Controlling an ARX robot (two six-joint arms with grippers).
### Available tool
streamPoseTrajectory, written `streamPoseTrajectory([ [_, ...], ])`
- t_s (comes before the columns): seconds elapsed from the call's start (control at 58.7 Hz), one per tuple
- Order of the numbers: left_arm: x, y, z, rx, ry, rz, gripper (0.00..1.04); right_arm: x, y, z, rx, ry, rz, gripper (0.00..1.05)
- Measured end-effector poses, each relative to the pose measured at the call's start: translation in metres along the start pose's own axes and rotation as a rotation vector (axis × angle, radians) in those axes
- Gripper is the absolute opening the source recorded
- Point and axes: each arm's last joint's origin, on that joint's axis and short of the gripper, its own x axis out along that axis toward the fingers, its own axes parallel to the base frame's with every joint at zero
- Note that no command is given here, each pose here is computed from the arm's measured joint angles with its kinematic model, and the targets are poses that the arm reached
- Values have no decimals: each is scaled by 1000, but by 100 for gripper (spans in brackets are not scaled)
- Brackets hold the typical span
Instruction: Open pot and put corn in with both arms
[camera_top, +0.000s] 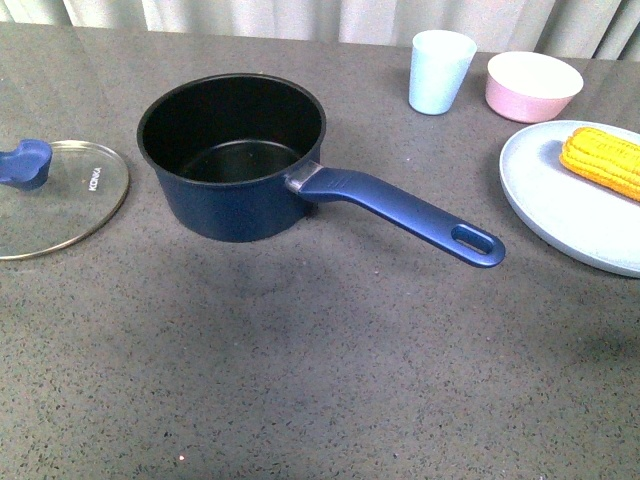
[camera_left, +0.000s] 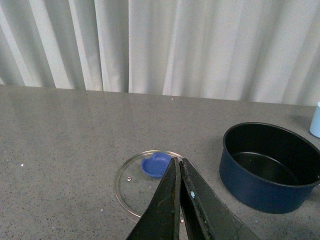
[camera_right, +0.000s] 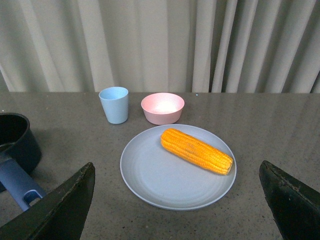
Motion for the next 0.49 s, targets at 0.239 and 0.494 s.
streamPoseTrajectory([
  [0.239,-5,0,0,0,-1,0,2,0,0,0,0,0,0,96],
  [0.494,-16,0,-3,0,10,0,2,0,0,0,0,0,0,96],
])
